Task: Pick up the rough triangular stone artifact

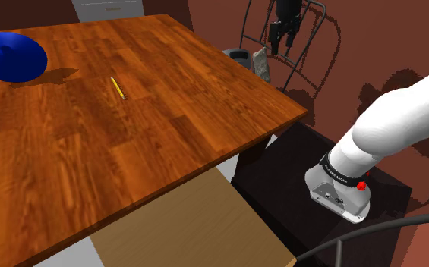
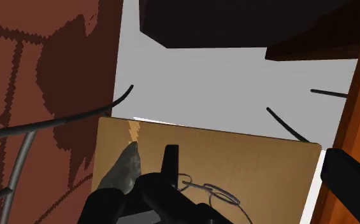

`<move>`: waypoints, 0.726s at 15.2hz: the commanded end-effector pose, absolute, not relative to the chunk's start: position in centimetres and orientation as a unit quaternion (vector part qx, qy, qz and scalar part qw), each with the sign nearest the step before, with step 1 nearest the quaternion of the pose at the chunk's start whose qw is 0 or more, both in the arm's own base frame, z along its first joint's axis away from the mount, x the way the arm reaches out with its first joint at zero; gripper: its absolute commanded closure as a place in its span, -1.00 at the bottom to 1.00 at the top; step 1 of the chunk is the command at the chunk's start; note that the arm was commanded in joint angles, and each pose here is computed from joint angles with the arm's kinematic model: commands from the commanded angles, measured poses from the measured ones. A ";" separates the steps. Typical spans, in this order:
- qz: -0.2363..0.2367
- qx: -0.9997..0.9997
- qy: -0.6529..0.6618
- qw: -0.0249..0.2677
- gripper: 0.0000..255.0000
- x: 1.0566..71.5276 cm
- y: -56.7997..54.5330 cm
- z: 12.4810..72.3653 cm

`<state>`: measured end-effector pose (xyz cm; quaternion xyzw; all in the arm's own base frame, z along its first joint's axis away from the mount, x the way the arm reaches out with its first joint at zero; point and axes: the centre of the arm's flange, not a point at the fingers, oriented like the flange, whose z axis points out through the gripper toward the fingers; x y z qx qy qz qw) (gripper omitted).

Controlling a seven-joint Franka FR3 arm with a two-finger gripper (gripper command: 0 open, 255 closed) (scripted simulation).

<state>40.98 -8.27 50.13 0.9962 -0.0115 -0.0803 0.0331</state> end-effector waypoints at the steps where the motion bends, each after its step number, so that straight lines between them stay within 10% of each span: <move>1: -0.080 0.996 -0.028 0.033 -1.00 42.9 -10.0 49.1; 11: -0.078 0.991 -0.108 0.032 -1.00 51.7 -19.0 44.7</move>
